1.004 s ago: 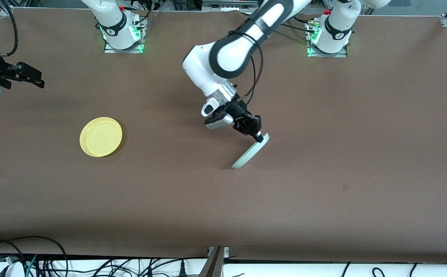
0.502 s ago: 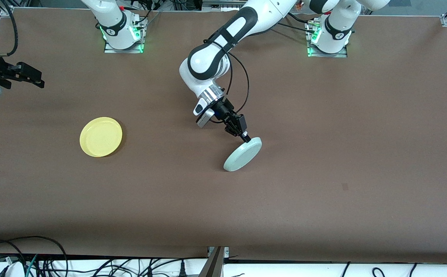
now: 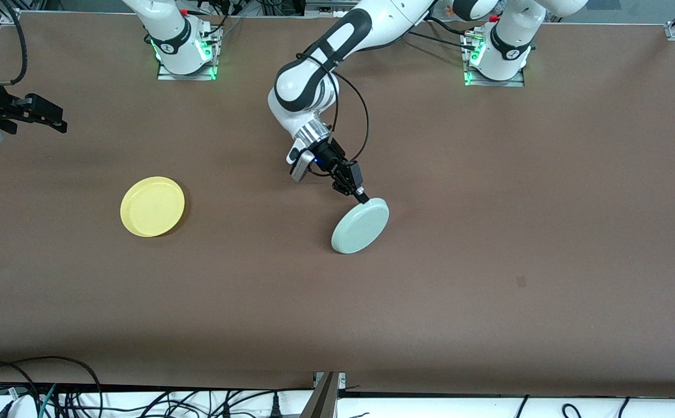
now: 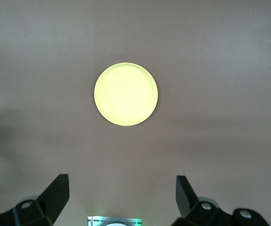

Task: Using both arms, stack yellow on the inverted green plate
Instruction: 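Set the green plate upside down beside the yellow plate, left gripper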

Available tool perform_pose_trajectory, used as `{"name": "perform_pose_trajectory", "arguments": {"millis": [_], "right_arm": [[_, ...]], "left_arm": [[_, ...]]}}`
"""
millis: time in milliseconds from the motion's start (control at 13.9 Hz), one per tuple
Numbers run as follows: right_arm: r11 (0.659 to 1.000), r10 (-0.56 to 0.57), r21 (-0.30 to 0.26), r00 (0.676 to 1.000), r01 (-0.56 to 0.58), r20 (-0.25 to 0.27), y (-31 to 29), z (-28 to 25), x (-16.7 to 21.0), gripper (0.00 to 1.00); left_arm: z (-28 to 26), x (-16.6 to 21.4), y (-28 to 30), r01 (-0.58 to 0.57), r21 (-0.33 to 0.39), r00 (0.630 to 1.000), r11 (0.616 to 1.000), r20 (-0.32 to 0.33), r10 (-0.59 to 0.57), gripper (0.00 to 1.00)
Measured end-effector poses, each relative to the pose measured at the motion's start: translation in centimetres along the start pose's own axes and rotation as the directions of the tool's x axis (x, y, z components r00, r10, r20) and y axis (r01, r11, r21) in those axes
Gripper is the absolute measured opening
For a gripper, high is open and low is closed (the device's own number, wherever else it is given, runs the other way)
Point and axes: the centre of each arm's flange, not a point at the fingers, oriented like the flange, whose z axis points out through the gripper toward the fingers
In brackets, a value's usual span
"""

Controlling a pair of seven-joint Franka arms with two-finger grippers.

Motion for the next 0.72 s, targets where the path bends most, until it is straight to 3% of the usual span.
{"name": "perform_pose_trajectory", "arguments": {"millis": [143,215,430,717], "right_arm": [[1.000,0.000,0.000,1.000,0.000,0.000,0.0,0.0,0.0,1.00],[1.000,0.000,0.000,1.000,0.000,0.000,0.0,0.0,0.0,1.00],[1.000,0.000,0.000,1.000,0.000,0.000,0.0,0.0,0.0,1.00],[1.000,0.000,0.000,1.000,0.000,0.000,0.0,0.0,0.0,1.00]], "left_arm": [[-1.6,-0.6,0.8,-0.006,0.000,1.000,1.000,-0.022,0.006,0.03],[-2.5,-1.0,1.4,-0.012,-0.004,0.999,1.000,-0.035,0.012,0.09],[-4.9,-2.2,2.8,0.031,-0.028,0.998,0.999,-0.054,-0.032,0.43],[-7.6,-2.6,4.4,0.205,-0.194,0.976,0.959,-0.030,-0.215,0.84]]}}
